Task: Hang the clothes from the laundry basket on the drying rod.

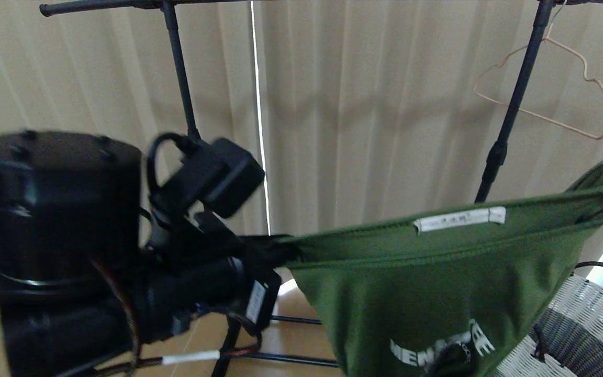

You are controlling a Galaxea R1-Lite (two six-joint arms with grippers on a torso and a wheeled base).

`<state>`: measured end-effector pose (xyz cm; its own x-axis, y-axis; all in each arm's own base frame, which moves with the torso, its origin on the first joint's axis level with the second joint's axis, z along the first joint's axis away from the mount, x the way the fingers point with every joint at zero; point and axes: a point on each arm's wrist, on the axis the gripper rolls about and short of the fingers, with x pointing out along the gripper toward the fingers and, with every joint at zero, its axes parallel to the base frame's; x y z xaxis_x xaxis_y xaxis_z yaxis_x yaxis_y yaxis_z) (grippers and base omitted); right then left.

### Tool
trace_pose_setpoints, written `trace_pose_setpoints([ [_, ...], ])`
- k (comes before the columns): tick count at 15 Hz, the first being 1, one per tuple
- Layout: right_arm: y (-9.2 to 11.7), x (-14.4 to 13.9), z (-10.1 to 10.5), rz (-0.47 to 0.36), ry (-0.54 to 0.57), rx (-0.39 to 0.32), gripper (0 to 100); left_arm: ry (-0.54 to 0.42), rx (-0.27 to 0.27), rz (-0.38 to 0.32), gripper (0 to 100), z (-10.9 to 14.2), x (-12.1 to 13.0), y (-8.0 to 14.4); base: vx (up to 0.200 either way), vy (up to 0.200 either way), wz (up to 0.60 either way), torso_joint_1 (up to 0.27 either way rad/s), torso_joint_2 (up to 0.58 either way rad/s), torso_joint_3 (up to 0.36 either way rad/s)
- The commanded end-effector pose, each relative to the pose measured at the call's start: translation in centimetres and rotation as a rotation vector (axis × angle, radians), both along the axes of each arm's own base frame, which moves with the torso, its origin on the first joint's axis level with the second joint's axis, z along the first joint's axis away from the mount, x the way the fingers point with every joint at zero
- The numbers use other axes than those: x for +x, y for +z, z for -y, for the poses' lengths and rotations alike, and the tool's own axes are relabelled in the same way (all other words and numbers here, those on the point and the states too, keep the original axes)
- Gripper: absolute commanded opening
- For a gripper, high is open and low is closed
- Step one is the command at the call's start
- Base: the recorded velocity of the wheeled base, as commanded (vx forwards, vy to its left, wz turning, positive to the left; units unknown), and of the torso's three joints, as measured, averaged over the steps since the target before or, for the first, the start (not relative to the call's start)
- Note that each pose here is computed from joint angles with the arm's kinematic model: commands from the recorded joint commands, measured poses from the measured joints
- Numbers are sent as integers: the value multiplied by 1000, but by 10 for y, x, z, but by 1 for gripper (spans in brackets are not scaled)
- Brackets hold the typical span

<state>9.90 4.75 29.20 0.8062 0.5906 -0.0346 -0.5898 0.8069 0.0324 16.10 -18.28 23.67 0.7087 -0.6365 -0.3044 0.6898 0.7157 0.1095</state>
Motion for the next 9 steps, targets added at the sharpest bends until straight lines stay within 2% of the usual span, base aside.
trace_pose_setpoints([
  [1, 18, 23, -9, 9, -5, 4, 0, 128, -131, 132, 0, -46, -5, 64, 0, 0, 0, 0, 0, 0],
  [3, 20, 37, -13, -7, -29, -5, 0, 229, -129, 146, 0, -59, 12, 75, 0, 0, 0, 0, 0, 0],
  [6, 10, 63, -13, -70, -89, -33, 0, 360, -91, 104, 0, -71, 48, 59, 0, 0, 0, 0, 0, 0],
  [9, 5, 80, -18, -91, -136, -46, 0, 408, -82, 110, 0, -75, 69, 38, 0, 0, 0, 0, 0, 0],
])
